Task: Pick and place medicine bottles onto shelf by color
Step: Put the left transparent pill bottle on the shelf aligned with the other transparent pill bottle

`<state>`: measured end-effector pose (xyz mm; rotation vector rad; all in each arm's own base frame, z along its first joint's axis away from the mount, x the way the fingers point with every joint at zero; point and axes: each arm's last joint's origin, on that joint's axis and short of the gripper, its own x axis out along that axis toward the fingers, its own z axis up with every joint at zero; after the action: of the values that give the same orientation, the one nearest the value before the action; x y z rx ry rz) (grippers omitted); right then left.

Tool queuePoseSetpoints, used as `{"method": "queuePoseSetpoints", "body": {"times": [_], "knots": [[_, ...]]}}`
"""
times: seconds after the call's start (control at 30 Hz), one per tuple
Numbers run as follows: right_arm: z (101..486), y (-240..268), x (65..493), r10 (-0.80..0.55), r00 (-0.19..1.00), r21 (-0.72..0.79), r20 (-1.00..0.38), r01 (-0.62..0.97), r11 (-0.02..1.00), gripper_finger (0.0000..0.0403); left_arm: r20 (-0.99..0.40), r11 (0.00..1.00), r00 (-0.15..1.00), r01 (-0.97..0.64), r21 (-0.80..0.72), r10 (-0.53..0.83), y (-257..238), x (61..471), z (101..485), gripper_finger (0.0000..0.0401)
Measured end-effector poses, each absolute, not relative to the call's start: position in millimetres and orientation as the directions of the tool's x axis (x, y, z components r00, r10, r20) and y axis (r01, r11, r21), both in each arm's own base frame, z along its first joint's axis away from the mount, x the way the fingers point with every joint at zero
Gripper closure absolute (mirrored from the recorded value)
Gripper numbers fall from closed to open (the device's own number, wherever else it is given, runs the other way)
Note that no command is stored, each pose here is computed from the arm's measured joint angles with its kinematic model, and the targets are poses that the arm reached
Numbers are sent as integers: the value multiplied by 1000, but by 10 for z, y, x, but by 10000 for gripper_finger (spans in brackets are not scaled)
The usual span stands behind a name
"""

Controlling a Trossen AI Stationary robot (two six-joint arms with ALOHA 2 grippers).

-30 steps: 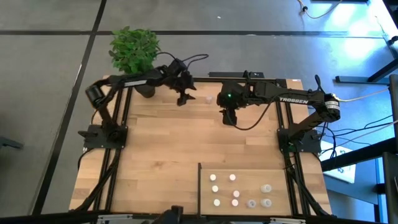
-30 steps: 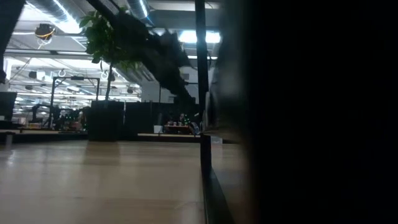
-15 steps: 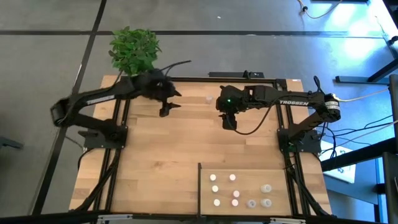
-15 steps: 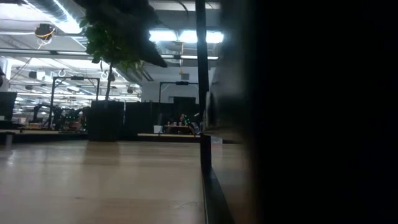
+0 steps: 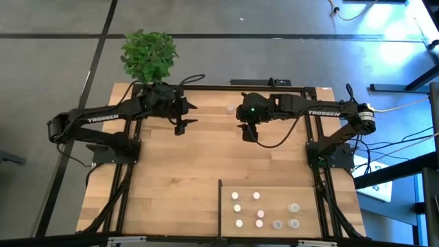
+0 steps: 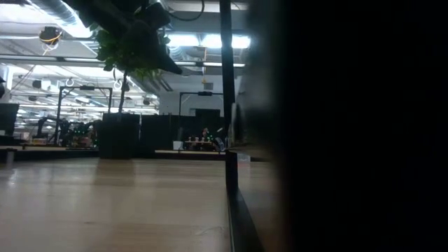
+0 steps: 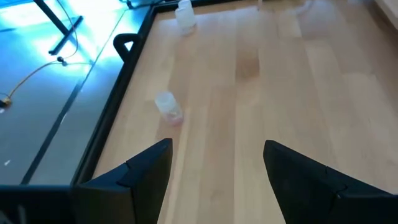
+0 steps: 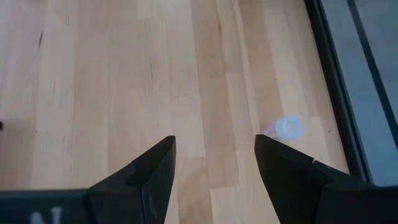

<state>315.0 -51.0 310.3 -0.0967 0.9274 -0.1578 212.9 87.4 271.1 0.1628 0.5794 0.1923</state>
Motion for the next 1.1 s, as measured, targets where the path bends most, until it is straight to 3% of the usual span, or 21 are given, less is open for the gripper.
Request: {"method": "queuePoseSetpoints", "body": {"times": [0.8,1.1], "knots": [[3102,-520,3192,-181,611,-148,-771,104,983,181,-526,969,820,-133,206,225,873,2130,2712,154],[2864,-599,3392,-188,584,-123,-790,149,981,181,-526,969,820,-133,206,224,873,2130,2711,154]]}}
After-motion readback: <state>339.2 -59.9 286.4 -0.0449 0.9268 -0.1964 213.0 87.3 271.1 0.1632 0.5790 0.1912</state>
